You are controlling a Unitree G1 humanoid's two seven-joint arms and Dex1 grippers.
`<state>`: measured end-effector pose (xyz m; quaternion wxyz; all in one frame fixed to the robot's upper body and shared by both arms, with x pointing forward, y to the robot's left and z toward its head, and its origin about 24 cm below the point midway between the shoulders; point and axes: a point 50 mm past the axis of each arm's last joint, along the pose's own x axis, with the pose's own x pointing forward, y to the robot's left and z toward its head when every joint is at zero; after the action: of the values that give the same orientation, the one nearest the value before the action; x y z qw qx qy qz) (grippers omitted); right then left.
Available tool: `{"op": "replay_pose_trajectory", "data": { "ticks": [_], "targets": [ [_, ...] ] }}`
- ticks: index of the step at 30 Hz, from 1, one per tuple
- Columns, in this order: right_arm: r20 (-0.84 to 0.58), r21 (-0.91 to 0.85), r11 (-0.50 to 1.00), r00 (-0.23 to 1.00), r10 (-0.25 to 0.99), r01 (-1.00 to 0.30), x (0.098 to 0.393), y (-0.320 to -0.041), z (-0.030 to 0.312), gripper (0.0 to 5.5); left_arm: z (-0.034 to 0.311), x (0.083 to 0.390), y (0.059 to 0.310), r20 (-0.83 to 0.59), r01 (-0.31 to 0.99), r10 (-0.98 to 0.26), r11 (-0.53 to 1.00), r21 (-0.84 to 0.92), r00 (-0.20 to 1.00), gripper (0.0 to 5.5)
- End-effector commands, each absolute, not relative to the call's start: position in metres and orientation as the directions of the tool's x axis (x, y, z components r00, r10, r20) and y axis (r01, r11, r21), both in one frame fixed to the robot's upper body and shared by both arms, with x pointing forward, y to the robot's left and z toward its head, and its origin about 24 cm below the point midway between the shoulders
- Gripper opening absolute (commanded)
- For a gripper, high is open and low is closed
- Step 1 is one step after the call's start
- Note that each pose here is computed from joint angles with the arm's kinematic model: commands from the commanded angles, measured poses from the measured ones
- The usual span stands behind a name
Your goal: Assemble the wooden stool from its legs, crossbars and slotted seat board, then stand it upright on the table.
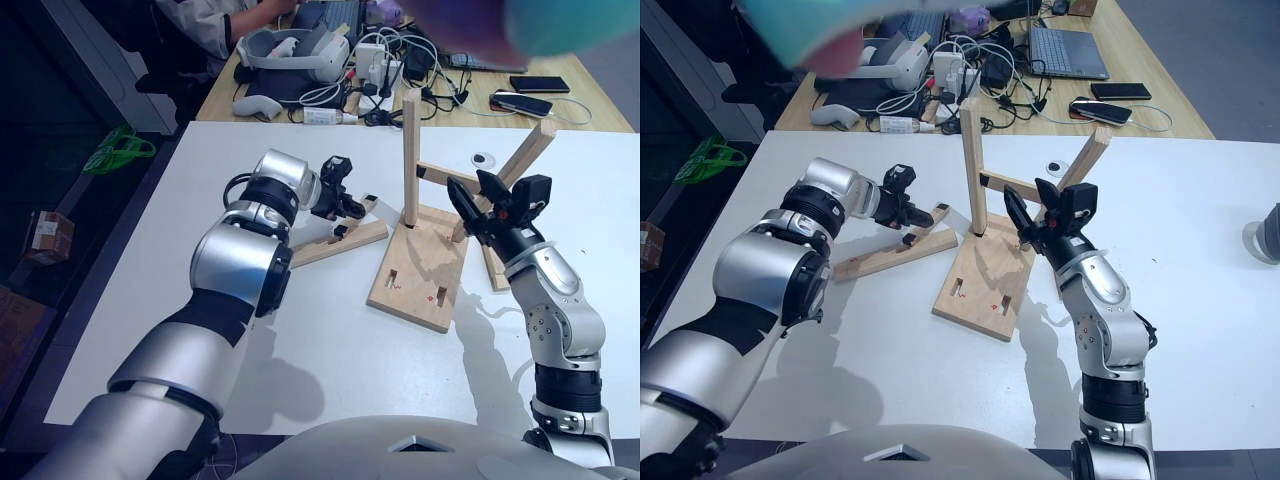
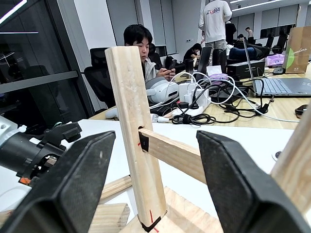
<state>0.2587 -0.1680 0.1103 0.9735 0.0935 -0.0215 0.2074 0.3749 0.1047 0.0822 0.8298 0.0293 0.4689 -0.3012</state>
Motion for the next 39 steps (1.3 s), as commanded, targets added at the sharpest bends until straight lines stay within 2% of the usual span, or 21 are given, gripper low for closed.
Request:
{"op": "replay_pose_trajectory", "data": {
  "ticks": [1,5,15,23,27,28,30,32,35,39],
  "targets": [
    [0.081,0.159,0.905,0.919,0.386,-0.394,0.262,-0.169,0.116,3.13,0.07,0.369,0.111,-0.84,0.541,-0.428,0.817,-0.201,0.335,2.92],
    [0.083,0.154,0.908,0.921,0.381,-0.39,0.265,-0.169,0.117,3.13,0.063,0.364,0.114,-0.858,0.558,-0.421,0.805,-0.203,0.294,2.92],
    [0.086,0.145,0.93,0.94,0.33,-0.339,0.267,-0.172,0.117,3.13,0.064,0.365,0.123,-0.842,0.586,-0.463,0.776,-0.232,0.279,1.39],
    [0.081,0.176,0.95,0.965,0.248,-0.259,0.278,-0.185,0.124,3.13,0.077,0.373,0.138,-0.772,0.567,-0.515,0.785,-0.249,0.374,1.27],
    [0.109,0.258,0.945,0.978,0.177,-0.2,0.296,-0.2,0.151,3.13,0.113,0.392,0.157,-0.685,0.563,-0.474,0.819,-0.112,0.553,1.27],
    [0.089,0.306,0.936,0.984,0.156,-0.176,0.303,-0.206,0.161,3.13,0.132,0.399,0.164,-0.637,0.568,-0.429,0.823,0.016,0.64,1.27],
    [0.105,0.389,0.903,0.983,0.153,-0.182,0.314,-0.215,0.184,3.13,0.181,0.409,0.166,-0.442,0.54,-0.394,0.795,0.276,0.806,1.27],
    [0.201,0.447,0.855,0.961,0.191,-0.264,0.315,-0.218,0.208,3.13,0.231,0.404,0.155,-0.206,0.455,-0.406,0.773,0.443,0.89,1.27],
    [0.357,0.508,0.728,0.882,0.307,-0.459,0.306,-0.207,0.238,3.13,0.279,0.38,0.129,0.083,0.315,-0.439,0.752,0.578,0.895,1.27],
    [0.441,0.476,0.581,0.751,0.491,-0.66,0.292,-0.183,0.258,3.13,0.305,0.347,0.094,0.27,0.278,-0.528,0.738,0.615,0.805,1.27]
  ]
}}
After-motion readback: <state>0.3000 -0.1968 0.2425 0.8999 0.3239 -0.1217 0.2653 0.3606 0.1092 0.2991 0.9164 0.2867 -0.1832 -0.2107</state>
